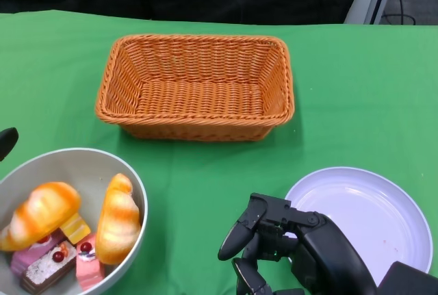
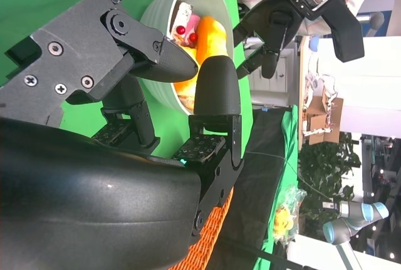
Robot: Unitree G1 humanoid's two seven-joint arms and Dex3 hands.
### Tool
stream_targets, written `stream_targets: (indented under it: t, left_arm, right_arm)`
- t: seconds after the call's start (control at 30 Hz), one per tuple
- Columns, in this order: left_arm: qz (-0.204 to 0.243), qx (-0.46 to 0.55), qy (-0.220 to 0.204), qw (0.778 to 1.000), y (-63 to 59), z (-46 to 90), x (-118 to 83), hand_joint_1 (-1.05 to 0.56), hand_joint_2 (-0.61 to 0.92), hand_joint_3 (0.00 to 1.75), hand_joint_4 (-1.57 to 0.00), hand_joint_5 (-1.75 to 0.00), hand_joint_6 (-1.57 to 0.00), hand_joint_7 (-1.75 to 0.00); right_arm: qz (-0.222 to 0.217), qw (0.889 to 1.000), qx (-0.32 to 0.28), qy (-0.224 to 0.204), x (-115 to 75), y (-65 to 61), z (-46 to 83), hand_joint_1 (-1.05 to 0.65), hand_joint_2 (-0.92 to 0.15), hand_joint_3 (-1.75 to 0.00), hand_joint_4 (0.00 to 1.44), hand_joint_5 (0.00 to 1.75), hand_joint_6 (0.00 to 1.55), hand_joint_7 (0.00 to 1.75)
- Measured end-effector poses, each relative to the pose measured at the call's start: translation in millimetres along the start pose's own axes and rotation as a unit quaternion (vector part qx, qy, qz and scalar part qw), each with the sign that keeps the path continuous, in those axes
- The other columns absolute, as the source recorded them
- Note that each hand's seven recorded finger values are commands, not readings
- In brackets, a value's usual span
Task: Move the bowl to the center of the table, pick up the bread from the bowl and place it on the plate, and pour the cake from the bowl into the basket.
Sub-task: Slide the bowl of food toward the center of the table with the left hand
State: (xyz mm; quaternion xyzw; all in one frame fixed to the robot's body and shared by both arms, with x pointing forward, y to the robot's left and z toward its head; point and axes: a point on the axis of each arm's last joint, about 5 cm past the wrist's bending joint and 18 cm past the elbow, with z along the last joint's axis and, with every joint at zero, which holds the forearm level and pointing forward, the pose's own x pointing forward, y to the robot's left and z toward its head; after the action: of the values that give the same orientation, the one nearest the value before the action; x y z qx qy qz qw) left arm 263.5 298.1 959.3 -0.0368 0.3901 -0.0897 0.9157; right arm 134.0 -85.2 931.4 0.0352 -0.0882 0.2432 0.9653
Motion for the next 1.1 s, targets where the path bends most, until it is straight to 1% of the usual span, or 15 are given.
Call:
stream_targets:
  t: [0.2,0.4,0.6,0.83,1.1]
  left_arm:
    - [-0.009,-0.011,0.012,1.0,-2.0,-1.5,2,-0.7,0.92,0.54,0.0,0.0,0.0,0.0]
    - [-0.016,-0.006,0.015,1.0,-5.4,-1.3,4,-0.71,0.92,0.56,0.0,0.0,0.0,0.0]
    - [-0.031,-0.007,0.006,0.999,-11.4,-0.6,7,-0.7,0.92,0.56,0.0,0.0,0.0,0.0]
    - [-0.038,-0.012,-0.004,0.999,-18.5,1.1,8,-0.71,0.92,0.56,0.0,0.0,0.0,0.0]
    - [-0.063,-0.021,-0.014,0.998,-25.9,2.8,9,-0.72,0.92,0.58,0.0,0.0,0.0,0.0]
  right_arm:
    - [0.001,1.0,0.0,0.001,0.3,0.4,-0.4,-0.07,-0.47,-1.15,0.81,1.55,0.68,1.31]
    - [0.001,1.0,-0.005,0.0,1.4,0.4,-0.5,-0.09,-0.46,-1.14,0.81,1.54,0.68,1.31]
    - [-0.002,1.0,-0.01,0.0,1.5,0.7,-0.5,-0.08,-0.47,-1.14,0.82,1.54,0.68,1.31]
    - [-0.001,1.0,-0.011,-0.003,1.5,1.4,-0.4,-0.08,-0.47,-1.14,0.82,1.55,0.69,1.31]
    - [-0.001,1.0,-0.014,-0.003,1.1,2.5,-0.6,-0.09,-0.46,-1.14,0.82,1.55,0.68,1.31]
